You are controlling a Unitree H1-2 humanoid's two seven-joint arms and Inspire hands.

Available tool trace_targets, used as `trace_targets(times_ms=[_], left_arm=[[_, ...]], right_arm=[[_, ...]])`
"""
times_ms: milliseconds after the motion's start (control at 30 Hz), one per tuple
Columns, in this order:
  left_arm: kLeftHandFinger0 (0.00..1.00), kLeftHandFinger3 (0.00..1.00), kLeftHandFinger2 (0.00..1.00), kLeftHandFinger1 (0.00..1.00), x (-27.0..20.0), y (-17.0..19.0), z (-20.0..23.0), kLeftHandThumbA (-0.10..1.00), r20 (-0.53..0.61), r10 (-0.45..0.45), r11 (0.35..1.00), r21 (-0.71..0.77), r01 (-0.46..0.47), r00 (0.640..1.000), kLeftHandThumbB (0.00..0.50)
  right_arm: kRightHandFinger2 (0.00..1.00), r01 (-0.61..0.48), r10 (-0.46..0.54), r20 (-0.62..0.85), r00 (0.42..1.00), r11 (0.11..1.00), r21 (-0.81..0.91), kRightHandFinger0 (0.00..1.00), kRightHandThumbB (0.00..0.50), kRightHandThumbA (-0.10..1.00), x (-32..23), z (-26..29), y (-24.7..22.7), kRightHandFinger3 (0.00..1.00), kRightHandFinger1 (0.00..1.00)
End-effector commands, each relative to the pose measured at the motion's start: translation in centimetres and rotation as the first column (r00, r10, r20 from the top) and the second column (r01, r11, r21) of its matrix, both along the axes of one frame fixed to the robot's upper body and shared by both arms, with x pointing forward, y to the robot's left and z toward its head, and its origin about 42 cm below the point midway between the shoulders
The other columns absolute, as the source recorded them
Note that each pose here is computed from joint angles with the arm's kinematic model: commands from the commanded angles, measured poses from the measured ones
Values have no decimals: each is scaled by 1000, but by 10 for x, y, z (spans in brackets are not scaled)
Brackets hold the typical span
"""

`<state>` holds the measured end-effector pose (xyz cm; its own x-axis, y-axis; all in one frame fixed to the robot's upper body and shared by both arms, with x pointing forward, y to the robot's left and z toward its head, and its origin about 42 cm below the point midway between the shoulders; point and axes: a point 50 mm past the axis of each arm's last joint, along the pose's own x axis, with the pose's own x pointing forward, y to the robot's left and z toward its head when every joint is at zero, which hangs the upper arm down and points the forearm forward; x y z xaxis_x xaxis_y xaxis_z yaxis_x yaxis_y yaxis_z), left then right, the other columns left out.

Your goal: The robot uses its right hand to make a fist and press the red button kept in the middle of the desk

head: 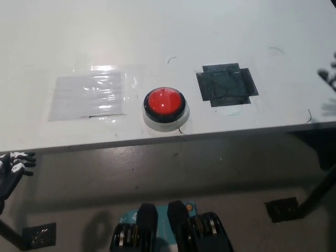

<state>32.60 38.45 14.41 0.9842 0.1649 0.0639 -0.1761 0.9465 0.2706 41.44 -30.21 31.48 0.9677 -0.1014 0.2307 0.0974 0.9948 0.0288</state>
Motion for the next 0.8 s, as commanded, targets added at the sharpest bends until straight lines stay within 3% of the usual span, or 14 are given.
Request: trace_targets(times_ms=[0, 33, 100, 200, 233, 267, 300, 333, 400, 433, 500, 567, 600, 767], left_arm=[[616, 730, 705, 633, 4, 7, 21, 583, 56, -13, 999, 52, 10, 998, 17], [588, 716, 679, 606, 5, 6, 21, 565, 64, -19, 999, 46, 16, 998, 6], [574, 701, 657, 593, 6, 6, 21, 552, 56, -19, 999, 46, 16, 998, 6], [483, 636, 579, 513, 5, 5, 23, 517, 65, -24, 999, 49, 21, 998, 0], [549, 656, 627, 568, 5, 5, 22, 525, 60, -20, 998, 55, 17, 998, 5], [536, 657, 622, 568, 5, 5, 22, 540, 56, -20, 998, 59, 17, 998, 4], [525, 652, 615, 558, 5, 5, 22, 544, 58, -21, 998, 56, 18, 998, 2], [552, 678, 645, 582, 5, 5, 22, 556, 53, -18, 998, 54, 15, 998, 9], [509, 661, 610, 544, 7, 4, 25, 563, 52, -18, 999, 49, 15, 999, 10], [437, 601, 536, 470, 8, 5, 23, 510, 64, -22, 999, 30, 20, 998, 0], [429, 576, 521, 454, 9, 6, 21, 483, 75, -28, 999, 18, 26, 997, 0], [425, 586, 523, 459, 9, 6, 21, 529, 58, -22, 999, 31, 20, 998, 0], [471, 631, 581, 507, 8, 5, 22, 534, 56, -16, 999, 35, 14, 998, 6], [427, 594, 541, 463, 8, 5, 22, 527, 68, -27, 999, 34, 25, 997, 0]], right_arm=[[420, -68, 71, 112, 991, 997, -31, 377, 89, 929, 21, 55, 24, 493, 430], [368, -84, 88, 125, 988, 996, -35, 342, 102, 924, 28, 65, 34, 443, 369], [201, -113, 119, 146, 982, 992, -50, 182, 141, 937, 42, 85, 58, 310, 155], [36, -172, 184, 158, 970, 981, -86, 13, 141, 949, 63, 104, 88, 154, 2], [7, -185, 198, 163, 967, 979, -87, 3, 144, 945, 69, 108, 97, 91, 0], [3, -188, 200, 163, 966, 979, -84, 0, 167, 943, 73, 109, 102, 32, 0], [12, -191, 203, 161, 966, 978, -83, 0, 171, 943, 76, 111, 108, 25, 0], [57, -190, 203, 162, 966, 978, -90, 0, 181, 938, 80, 115, 116, 24, 12], [169, -197, 210, 169, 963, 976, -86, 0, 205, 919, 85, 123, 132, 66, 28], [164, -205, 221, 172, 960, 973, -103, 0, 202, 942, 85, 130, 145, 58, 1], [201, -248, 260, 172, 950, 965, -88, 0, 196, 930, 84, 138, 167, 81, 0], [210, -274, 285, 170, 943, 958, -84, 0, 195, 944, 82, 139, 179, 114, 0], [216, -296, 305, 163, 938, 952, -78, 0, 193, 932, 81, 139, 190, 145, 0], [254, -390, 400, 138, 906, 916, -91, 0, 170, 935, 79, 132, 227, 285, 0]])
